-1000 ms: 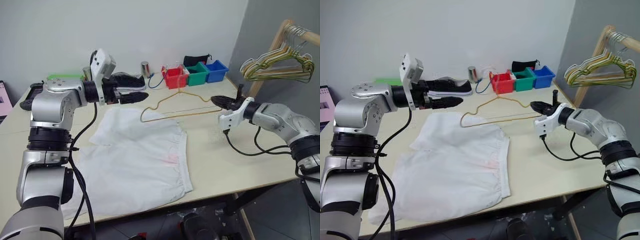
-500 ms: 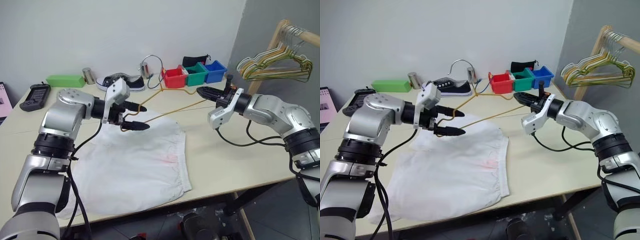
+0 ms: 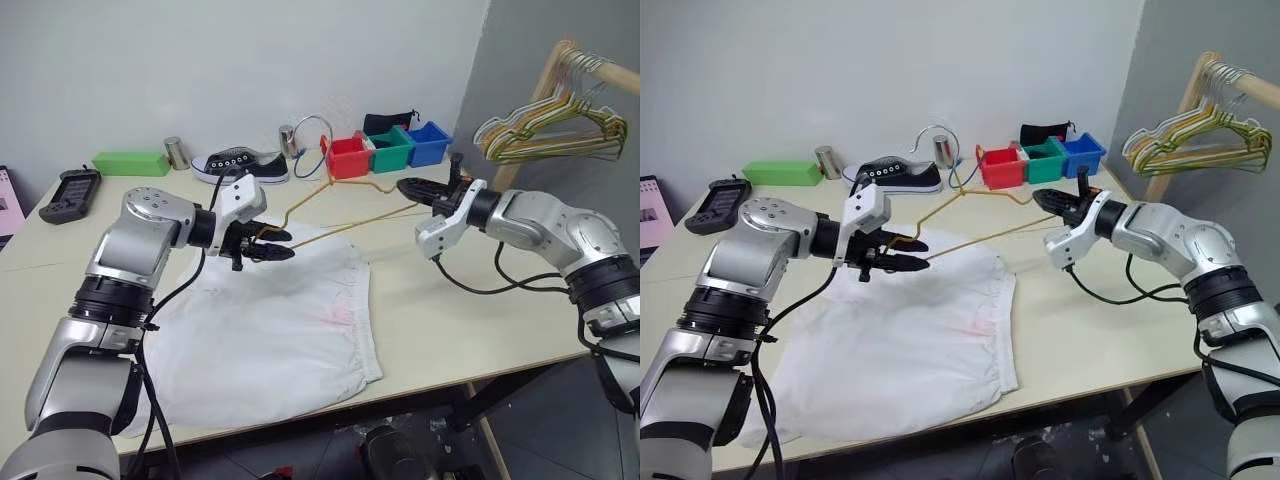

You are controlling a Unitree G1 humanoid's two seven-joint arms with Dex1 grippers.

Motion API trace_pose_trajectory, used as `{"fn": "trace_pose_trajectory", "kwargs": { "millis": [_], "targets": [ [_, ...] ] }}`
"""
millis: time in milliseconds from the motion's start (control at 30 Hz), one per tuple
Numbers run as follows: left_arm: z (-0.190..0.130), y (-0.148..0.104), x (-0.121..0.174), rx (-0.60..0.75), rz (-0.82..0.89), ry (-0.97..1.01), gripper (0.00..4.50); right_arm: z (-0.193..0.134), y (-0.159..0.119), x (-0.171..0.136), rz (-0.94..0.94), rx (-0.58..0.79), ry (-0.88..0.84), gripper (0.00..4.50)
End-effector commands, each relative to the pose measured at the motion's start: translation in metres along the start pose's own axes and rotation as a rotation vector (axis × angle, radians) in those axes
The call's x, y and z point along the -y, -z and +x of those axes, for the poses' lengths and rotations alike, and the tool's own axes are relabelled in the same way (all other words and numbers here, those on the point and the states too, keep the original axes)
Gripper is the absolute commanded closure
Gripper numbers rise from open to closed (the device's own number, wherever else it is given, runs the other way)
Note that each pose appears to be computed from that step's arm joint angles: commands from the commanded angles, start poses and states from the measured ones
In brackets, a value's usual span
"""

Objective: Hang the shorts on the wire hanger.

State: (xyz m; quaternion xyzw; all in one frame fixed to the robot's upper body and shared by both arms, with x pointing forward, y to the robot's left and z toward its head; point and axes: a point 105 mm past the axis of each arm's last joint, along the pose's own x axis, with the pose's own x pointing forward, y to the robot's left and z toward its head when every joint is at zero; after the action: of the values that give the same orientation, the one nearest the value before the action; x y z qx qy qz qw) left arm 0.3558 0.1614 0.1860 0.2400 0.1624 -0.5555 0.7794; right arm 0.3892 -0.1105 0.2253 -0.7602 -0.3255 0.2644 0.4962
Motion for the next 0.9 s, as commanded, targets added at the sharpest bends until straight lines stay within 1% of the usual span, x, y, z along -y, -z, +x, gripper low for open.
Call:
{"fn": "trace_pose_trajectory", "kwargs": {
  "millis": [33,133,167,367,467,533,633,667,733,767,900],
  "targets": [
    [-0.004,-0.007,0.0,-0.004,0.05,0.003,3.83,0.0,0.006,0.019,-0.018,-0.019,0.052,4.5],
    [-0.003,-0.003,0.001,-0.017,0.053,0.005,4.42,0.0,0.006,0.022,-0.021,-0.02,0.059,4.5],
    [-0.003,-0.003,0.0,-0.017,0.054,0.003,4.49,0.0,0.006,0.024,-0.022,-0.021,0.064,4.5],
    [-0.003,-0.003,-0.008,-0.027,0.074,-0.044,4.49,0.0,0.006,0.024,-0.009,-0.024,0.067,4.5],
    [-0.001,-0.003,-0.013,-0.039,0.123,-0.076,4.49,0.0,0.004,0.012,0.04,-0.017,0.007,4.5],
    [-0.001,-0.004,-0.014,-0.035,0.143,-0.086,4.5,-0.001,0.002,0.004,0.101,-0.014,-0.042,3.96],
    [0.0,-0.006,-0.018,-0.035,0.179,-0.118,4.5,-0.004,0.0,-0.002,0.171,-0.007,-0.096,3.45],
    [0.001,-0.006,-0.021,-0.04,0.204,-0.141,4.5,-0.005,-0.001,-0.003,0.206,-0.003,-0.114,3.13],
    [0.001,-0.008,-0.031,-0.058,0.273,-0.214,4.5,-0.01,-0.003,-0.004,0.354,0.003,-0.157,2.61],
    [0.002,-0.01,-0.035,-0.068,0.326,-0.253,4.5,-0.012,-0.003,-0.003,0.462,-0.006,-0.17,2.43],
    [0.006,-0.016,-0.045,-0.09,0.46,-0.35,4.5,-0.02,-0.004,-0.001,0.769,-0.012,-0.249,1.46]
  ]
}}
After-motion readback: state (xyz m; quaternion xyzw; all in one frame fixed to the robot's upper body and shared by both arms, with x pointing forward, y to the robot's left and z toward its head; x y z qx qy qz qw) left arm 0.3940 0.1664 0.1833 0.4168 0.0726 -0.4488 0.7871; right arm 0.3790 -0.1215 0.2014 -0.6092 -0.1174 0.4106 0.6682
